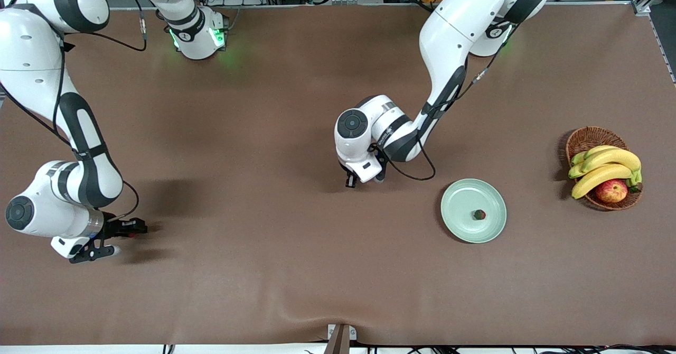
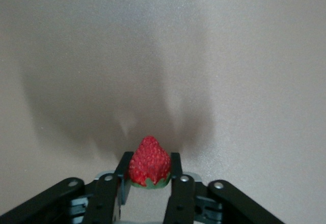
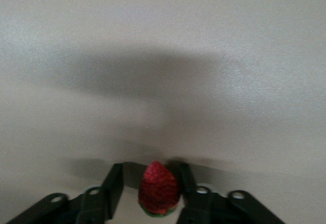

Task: Collect all strawberries into plate
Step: 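Grasp the second strawberry with the left gripper while the right reaches the third, then place the second strawberry on the plate while the right gripper lifts the third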

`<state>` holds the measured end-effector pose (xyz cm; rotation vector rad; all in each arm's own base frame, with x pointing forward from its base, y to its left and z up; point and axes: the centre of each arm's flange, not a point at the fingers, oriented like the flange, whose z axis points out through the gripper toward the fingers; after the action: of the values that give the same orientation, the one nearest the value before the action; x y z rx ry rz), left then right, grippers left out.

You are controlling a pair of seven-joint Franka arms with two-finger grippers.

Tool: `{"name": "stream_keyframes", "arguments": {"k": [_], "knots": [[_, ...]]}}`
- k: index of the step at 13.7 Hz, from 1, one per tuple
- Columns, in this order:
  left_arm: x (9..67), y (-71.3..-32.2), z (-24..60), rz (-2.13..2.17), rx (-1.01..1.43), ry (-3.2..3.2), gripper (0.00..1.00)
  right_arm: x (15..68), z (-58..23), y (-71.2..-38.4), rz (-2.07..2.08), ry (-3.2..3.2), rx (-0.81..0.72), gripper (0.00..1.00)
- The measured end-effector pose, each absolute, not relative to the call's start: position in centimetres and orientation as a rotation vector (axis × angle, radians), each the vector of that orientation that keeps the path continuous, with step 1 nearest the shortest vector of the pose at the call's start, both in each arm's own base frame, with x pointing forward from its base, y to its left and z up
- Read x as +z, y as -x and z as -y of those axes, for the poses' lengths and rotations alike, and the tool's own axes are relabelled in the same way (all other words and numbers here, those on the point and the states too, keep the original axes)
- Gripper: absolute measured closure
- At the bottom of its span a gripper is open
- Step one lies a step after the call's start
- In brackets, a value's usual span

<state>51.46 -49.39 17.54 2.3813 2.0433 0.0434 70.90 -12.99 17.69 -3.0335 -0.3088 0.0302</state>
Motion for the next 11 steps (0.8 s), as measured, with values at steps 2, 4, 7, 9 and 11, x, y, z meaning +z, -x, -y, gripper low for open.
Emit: {"name": "stream_keyframes", "arguments": {"k": [2, 4, 7, 9, 11], "knots": [[17.6, -51.8, 49.2, -2.079, 0.049, -2.341, 0.67, 17.7, 13.0, -70.8, 0.316, 3.027, 0.059, 0.68], [17.9, -52.5, 48.8, -2.077, 0.069, -2.327, 0.67, 17.8, 12.9, -70.6, 0.321, 3.018, 0.099, 0.68], [19.3, -54.9, 47.0, -2.019, 0.222, -2.341, 0.67, 19.1, 12.1, -70.8, 0.328, 2.986, 0.203, 0.68], [20.6, -57.6, 44.0, -2.019, 0.278, -2.337, 0.67, 22.1, 10.4, -71.6, 0.258, 2.976, 0.285, 0.68], [21.7, -61.0, 38.9, -2.000, 0.304, -2.395, 0.67, 25.0, 7.0, -72.3, 0.153, 2.970, 0.349, 0.68]]}}
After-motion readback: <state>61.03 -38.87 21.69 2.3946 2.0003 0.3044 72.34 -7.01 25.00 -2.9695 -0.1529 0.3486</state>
